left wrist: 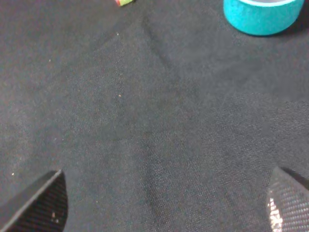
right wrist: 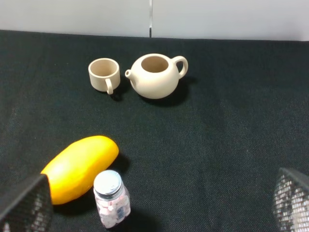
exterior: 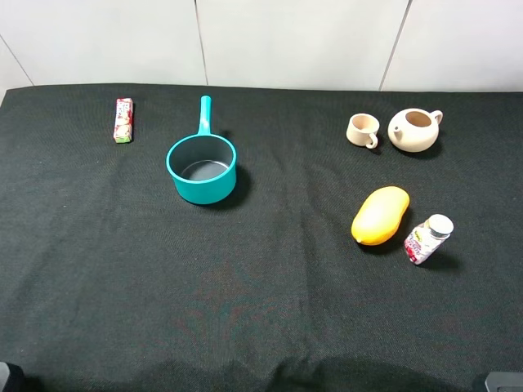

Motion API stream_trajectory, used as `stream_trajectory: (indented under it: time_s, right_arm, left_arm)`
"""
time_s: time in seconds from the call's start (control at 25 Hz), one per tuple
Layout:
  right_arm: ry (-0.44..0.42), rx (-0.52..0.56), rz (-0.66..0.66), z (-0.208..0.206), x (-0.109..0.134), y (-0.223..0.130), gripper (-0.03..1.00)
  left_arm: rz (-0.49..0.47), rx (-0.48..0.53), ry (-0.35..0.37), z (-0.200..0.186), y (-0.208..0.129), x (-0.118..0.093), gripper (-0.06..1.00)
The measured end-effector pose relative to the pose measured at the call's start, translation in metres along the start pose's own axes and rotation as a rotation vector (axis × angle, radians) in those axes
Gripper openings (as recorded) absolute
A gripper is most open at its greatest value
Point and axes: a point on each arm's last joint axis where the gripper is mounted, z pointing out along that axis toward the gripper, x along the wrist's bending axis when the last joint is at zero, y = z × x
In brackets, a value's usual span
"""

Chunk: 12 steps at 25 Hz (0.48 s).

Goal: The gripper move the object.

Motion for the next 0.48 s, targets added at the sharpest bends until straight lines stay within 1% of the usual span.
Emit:
stream_trajectory:
  time_s: [0.04, 0.28, 0.48]
  right_arm:
    - [0.000, 0.000, 0.000, 0.000, 0.000, 0.000, 0.69]
    - [0.000, 0.000, 0.000, 0.000, 0.000, 0.000, 0.69]
    - [0.000, 0.000, 0.000, 0.000, 0.000, 0.000, 0.69]
  left_arm:
    - [-0.005, -0.007, 0.006, 0.000, -0.002, 0.000, 0.88]
    - [-0.026, -0.123, 0.047, -0.012, -0.015, -0.002, 0.88]
    - [-0.026, -0.135, 0.048, -0.013, -0.016, -0.002, 0.88]
